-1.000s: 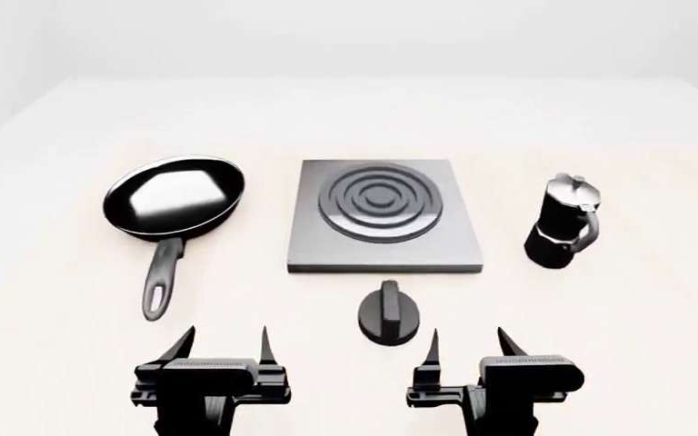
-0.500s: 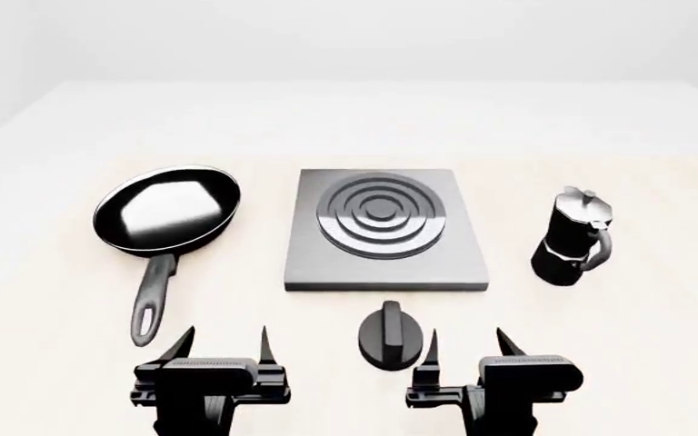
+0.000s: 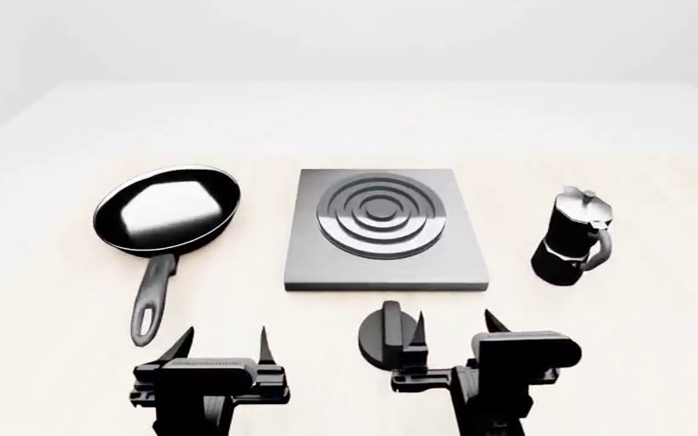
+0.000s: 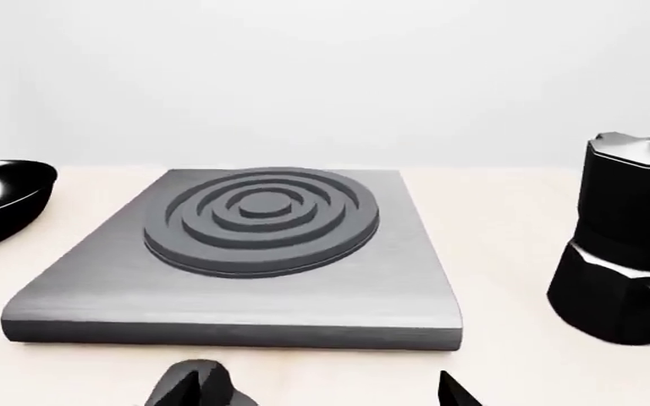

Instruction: Turn on the stove and put the frying pan on it.

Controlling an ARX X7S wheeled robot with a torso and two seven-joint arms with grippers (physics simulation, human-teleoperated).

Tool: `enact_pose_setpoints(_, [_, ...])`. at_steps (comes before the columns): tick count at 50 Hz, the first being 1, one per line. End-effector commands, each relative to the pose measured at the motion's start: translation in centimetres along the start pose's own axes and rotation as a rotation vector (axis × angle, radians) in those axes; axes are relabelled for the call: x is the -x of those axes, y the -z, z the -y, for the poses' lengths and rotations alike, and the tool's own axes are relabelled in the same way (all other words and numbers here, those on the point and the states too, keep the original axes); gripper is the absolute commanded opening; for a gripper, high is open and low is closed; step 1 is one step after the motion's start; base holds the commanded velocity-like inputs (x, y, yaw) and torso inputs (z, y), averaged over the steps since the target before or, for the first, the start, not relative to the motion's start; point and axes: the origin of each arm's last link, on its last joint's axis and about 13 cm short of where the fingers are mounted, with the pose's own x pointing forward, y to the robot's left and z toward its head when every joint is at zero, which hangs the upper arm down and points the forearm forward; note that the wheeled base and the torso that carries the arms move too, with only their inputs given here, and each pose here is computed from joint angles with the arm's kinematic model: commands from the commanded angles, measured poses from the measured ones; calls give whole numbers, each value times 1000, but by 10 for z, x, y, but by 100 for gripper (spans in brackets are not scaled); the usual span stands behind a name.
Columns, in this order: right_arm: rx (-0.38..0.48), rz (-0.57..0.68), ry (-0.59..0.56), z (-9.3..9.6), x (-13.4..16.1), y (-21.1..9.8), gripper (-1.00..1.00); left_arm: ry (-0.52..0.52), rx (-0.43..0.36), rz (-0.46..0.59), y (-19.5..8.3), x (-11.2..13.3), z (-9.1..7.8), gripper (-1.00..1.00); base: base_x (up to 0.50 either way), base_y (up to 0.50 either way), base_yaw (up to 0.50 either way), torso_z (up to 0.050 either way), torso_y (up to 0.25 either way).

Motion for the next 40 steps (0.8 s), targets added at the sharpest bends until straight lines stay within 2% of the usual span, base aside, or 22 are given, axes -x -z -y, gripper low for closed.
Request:
enact_pose_setpoints(1, [9, -19, -91, -19, 0, -33, 100, -1, 1, -1, 0, 0, 0, 100, 0, 0, 0, 0, 0])
enact_pose_setpoints(8, [14, -63, -129, -27, -3, -39, 100, -1, 1, -1, 0, 0, 0, 100, 0, 0, 0, 0, 0])
enact_pose_setpoints(12, [-32, -148, -158, -31, -5, -42, 100, -1, -1, 0, 0, 0, 0, 100, 0, 0, 0, 0, 0])
enact_pose_setpoints(14, [-11, -184, -135, -32, -6, -43, 100, -1, -1, 0, 0, 0, 0, 100, 0, 0, 0, 0, 0])
enact_pose_setpoints(26, [-48, -290, -116, -41, -8, -51, 100, -1, 0, -1, 0, 1, 0, 100, 0, 0, 0, 0, 0])
enact_pose_setpoints(27, [-19, -327, -107, -41, -7, -47, 100, -1, 3, -4, 0, 1, 0, 100, 0, 0, 0, 0, 0])
enact_pose_setpoints(40, [-17, -338, -104, -40, -6, -47, 100, -1, 2, -4, 1, 0, 0, 100, 0, 0, 0, 0, 0])
